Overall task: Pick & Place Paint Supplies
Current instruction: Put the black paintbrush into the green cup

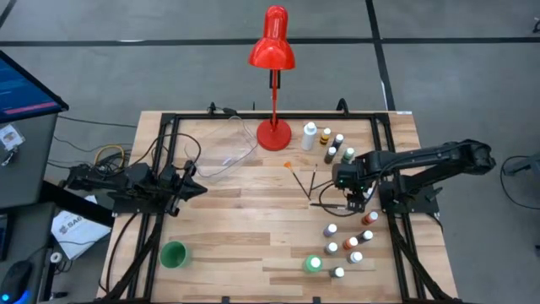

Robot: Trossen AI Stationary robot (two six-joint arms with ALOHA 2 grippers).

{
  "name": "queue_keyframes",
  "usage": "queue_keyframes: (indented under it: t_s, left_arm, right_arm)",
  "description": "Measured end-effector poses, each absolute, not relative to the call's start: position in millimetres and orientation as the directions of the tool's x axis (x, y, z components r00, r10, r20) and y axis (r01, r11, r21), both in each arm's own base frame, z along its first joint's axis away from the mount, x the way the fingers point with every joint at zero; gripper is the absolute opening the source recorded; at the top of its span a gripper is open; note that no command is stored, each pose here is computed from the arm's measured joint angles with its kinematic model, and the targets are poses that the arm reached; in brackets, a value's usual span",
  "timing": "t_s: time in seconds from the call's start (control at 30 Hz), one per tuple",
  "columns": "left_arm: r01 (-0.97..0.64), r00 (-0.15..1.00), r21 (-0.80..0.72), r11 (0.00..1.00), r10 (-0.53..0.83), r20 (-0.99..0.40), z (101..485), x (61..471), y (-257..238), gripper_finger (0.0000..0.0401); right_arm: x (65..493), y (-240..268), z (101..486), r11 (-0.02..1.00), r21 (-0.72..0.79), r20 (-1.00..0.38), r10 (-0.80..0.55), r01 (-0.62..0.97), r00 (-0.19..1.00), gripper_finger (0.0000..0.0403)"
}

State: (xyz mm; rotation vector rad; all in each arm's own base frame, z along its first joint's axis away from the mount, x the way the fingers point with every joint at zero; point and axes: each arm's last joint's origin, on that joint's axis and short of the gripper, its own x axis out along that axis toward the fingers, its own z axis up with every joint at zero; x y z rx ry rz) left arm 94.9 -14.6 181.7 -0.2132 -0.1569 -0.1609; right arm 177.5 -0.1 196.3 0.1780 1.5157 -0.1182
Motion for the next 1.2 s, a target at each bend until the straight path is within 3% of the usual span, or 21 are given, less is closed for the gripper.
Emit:
queue_keyframes:
  t_s: [0.47,0.67,1.2]
  left_arm:
    - [0.177,0.973,-0.197,0.964,-0.141,0.183,183,95,-15,0.0002]
    - [0.177,0.973,-0.197,0.964,-0.141,0.182,183,95,-15,0.0002]
    - [0.177,0.973,-0.197,0.964,-0.141,0.182,183,95,-15,0.0002]
  right_arm:
    - [186,4,177,0.973,0.037,-0.999,0.035,0.229,0.011,0.021]
    - [190,9,165,0.954,0.015,-0.998,0.033,0.3,-0.056,0.021]
    - [203,17,131,0.952,-0.05,-0.979,0.013,0.301,-0.203,0.021]
